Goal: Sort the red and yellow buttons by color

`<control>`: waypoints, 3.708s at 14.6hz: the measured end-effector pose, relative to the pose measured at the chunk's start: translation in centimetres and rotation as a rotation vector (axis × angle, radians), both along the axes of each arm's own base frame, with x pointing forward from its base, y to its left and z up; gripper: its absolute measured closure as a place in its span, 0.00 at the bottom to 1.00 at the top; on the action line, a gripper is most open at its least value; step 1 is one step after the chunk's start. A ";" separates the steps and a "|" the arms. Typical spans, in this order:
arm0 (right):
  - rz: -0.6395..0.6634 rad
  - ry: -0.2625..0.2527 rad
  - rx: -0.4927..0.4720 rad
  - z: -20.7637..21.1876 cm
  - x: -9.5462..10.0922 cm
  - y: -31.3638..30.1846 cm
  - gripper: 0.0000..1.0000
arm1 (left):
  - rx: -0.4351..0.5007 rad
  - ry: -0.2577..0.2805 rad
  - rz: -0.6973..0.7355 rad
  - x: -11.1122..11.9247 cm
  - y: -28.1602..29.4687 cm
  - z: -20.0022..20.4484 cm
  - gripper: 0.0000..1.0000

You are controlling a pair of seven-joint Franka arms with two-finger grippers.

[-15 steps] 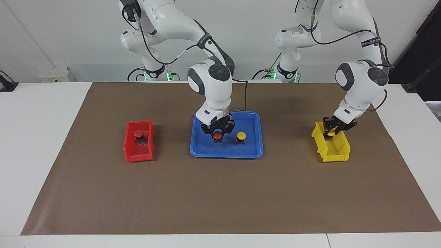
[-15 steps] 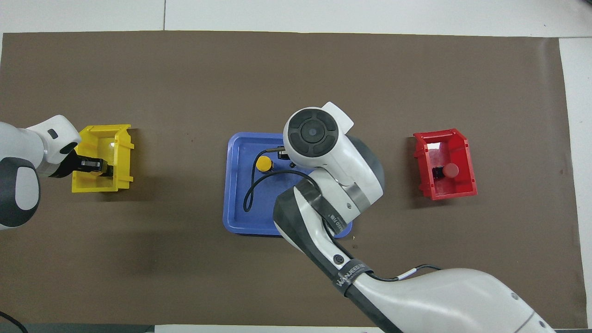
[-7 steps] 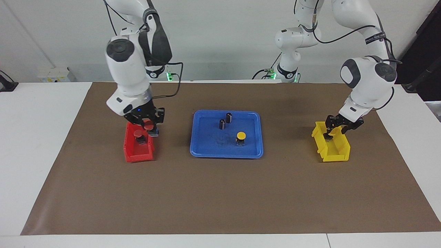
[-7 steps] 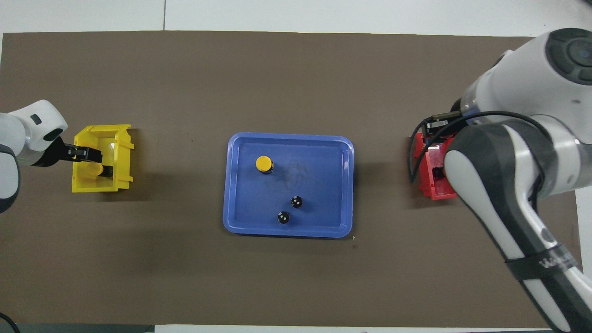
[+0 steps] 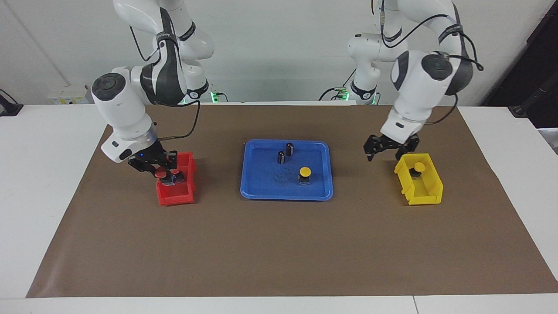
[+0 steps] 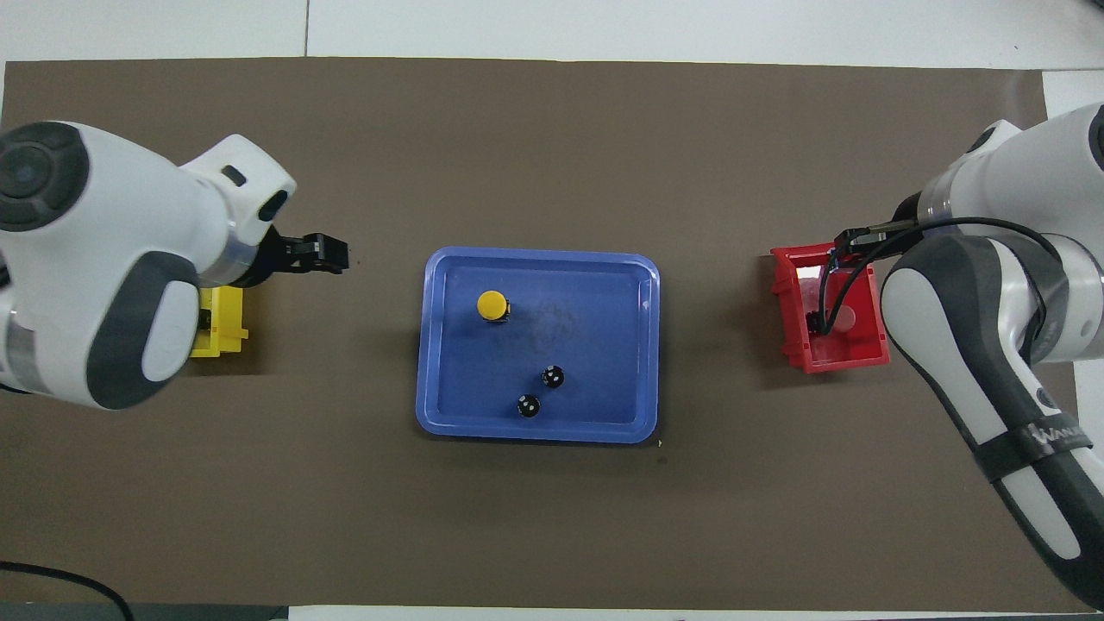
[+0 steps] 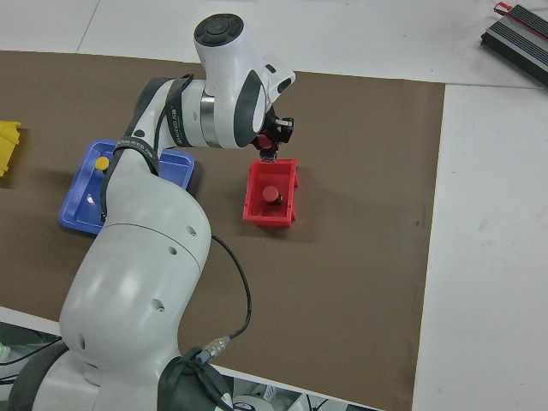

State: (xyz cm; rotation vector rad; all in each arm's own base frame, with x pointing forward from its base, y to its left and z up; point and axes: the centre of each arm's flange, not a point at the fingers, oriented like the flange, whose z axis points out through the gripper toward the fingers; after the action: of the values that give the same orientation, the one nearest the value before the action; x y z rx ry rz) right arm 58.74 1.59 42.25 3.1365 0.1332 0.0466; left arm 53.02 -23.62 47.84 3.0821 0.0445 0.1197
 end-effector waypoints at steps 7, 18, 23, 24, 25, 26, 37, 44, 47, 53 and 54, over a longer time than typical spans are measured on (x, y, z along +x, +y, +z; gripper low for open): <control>0.004 -0.004 0.002 -5.9 -2.0 0.1 0.59 | -0.056 -0.014 0.049 -3.2 -14.2 -9.6 0.00; 0.026 -0.017 0.003 -7.5 -2.4 0.0 0.44 | -0.014 0.043 0.029 -3.8 -15.3 -12.6 0.29; 0.043 0.011 -0.001 -4.3 -1.2 -0.1 0.34 | -0.018 0.034 0.036 -3.4 -15.1 -12.2 0.59; 0.043 0.022 -0.002 -2.5 -0.6 -0.2 0.34 | -0.017 0.033 0.040 -3.2 -14.9 -12.2 0.59; 0.043 0.036 -0.002 -0.6 -0.2 -0.1 0.29 | -0.018 0.030 0.045 -3.0 -14.7 -12.1 0.59; 0.043 0.051 -0.003 1.5 0.0 -0.1 0.20 | -0.021 0.025 0.048 -2.7 -14.6 -11.7 0.59; -0.018 0.076 -0.010 21.4 -2.6 -3.2 0.00 | 0.035 0.071 -0.057 8.2 8.3 1.2 0.59; -0.032 0.069 -0.012 21.6 -2.8 -3.7 0.00 | 0.039 0.083 -0.135 10.2 22.9 0.0 0.59; -0.042 0.070 -0.012 21.0 -2.7 -4.3 0.00 | 0.040 0.069 -0.140 9.8 23.3 -2.4 0.59; -0.044 0.070 -0.013 21.1 -3.1 -4.4 0.00 | 0.041 0.068 -0.115 8.3 24.8 -6.6 0.59; -0.043 0.072 -0.013 21.1 -3.1 -4.4 0.00 | 0.041 0.062 -0.110 8.1 25.0 -7.3 0.59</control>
State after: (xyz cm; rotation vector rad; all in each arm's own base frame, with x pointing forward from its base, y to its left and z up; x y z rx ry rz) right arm 55.62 -2.76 63.31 3.1282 0.0654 -0.0663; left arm 61.16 1.33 40.51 3.1199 -0.1263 0.0206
